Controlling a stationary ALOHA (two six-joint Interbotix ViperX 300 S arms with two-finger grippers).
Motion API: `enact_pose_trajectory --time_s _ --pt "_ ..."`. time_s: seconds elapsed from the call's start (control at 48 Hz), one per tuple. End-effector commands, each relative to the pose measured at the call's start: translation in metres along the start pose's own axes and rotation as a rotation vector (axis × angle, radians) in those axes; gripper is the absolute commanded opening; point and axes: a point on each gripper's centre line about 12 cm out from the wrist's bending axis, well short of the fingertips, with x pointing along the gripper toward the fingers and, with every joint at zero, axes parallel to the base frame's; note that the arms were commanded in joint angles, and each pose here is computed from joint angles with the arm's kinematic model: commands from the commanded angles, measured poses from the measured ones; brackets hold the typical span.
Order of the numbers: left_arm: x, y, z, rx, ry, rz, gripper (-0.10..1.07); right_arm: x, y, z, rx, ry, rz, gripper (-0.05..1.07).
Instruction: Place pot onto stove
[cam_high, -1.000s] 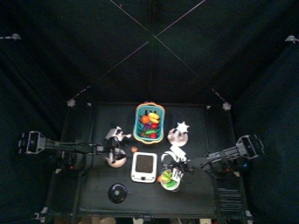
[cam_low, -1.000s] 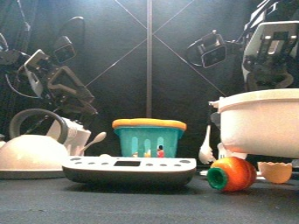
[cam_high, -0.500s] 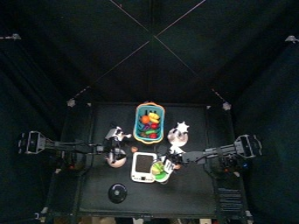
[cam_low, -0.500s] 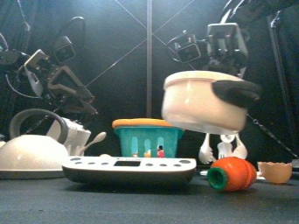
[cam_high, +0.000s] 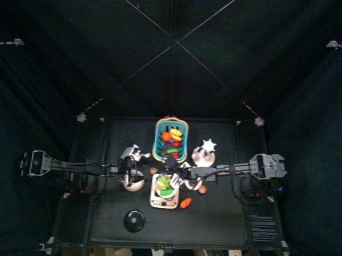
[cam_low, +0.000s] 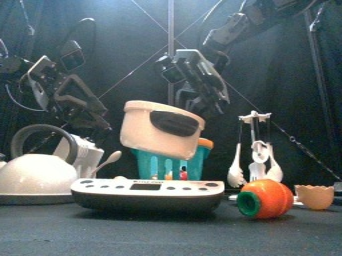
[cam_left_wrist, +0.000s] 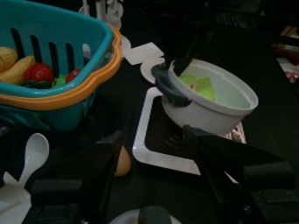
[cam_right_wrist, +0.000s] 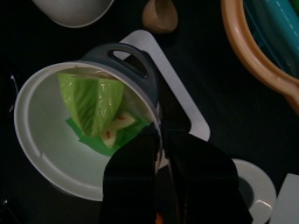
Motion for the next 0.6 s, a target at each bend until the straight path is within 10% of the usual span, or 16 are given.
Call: enact_pose_trajectory --time_s 0.0,0.583 --pt "0.0000 -0.0005 0.0069 0.005 -0.024 -0.003 0.93 -0.0080 0.0047 0.0133 0.009 -0.017 0.005 0.46" --pt "-0.0021 -0.0002 0.0042 0.003 -0.020 -0.001 0.93 0.0014 0.0088 0.0110 0.009 0.022 -0.019 0.66"
